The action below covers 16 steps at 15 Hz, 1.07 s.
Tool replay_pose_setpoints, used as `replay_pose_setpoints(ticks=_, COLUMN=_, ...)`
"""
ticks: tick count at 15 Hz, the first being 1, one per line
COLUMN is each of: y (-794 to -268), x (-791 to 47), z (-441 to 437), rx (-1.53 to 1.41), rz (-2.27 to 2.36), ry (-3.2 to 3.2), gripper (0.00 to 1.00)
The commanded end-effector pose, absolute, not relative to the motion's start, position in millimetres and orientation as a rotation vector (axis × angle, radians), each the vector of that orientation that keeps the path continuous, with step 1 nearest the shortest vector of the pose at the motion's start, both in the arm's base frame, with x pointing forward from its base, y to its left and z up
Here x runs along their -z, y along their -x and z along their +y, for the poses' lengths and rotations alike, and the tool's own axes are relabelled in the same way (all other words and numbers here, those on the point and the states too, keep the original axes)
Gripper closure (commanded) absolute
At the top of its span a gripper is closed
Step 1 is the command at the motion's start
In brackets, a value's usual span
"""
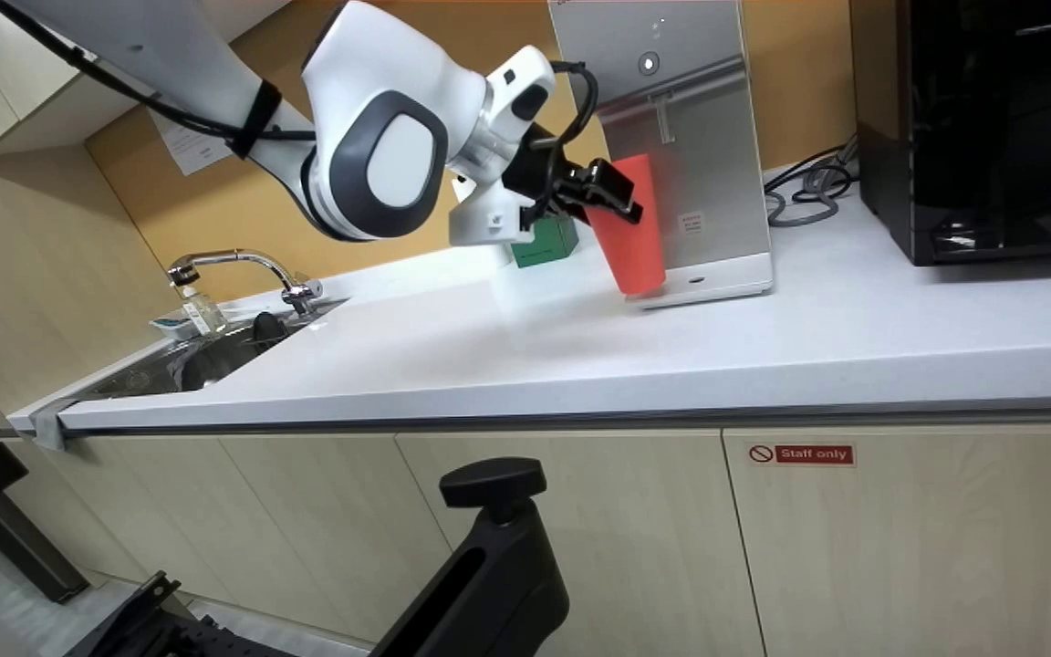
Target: Pick up the orange cup and place it under the nozzle of the coffee machine
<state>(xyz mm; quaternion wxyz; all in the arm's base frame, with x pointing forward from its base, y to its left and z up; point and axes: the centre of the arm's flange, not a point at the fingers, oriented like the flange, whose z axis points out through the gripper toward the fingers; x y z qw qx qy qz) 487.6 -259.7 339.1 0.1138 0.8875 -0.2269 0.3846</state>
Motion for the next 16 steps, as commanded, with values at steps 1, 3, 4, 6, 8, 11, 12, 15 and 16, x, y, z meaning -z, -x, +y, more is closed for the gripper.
replay_pose_setpoints(ticks=1, y=-507.8, x=-338.5, z=-271.4, rx=-1.154, rz=-0.718, ry=-2.567, gripper=0.52)
replay_pose_setpoints(ticks=3, y=-511.7, x=-336.6, z=-276.3, rx=-1.154, rz=-0.72, ry=-2.559, gripper=0.52)
replay_pose_setpoints(ticks=4, y=-513.8, x=-335.6, z=-278.1, rx=-1.154, rz=-0.721, ry=-2.557, gripper=0.52)
replay_pose_setpoints(ticks=6, y=-518.6, x=-334.1, z=-280.8, rx=-1.157, rz=-0.723, ry=-2.553, gripper=0.52)
replay_pose_setpoints(ticks=8, y=-523.5, x=-332.9, z=-282.8, rx=-1.159, rz=-0.725, ry=-2.551, gripper=0.52)
replay_pose_setpoints(ticks=11, y=-530.5, x=-331.3, z=-285.9, rx=-1.16, rz=-0.723, ry=-2.55, gripper=0.52)
replay_pose_setpoints(ticks=12, y=-532.3, x=-330.9, z=-286.9, rx=-1.161, rz=-0.724, ry=-2.549, gripper=0.52)
replay_pose_setpoints(ticks=15, y=-536.7, x=-329.5, z=-290.5, rx=-1.161, rz=-0.733, ry=-2.547, gripper=0.52)
replay_pose_setpoints(ticks=16, y=-537.6, x=-329.0, z=-291.6, rx=-1.161, rz=-0.738, ry=-2.547, gripper=0.52)
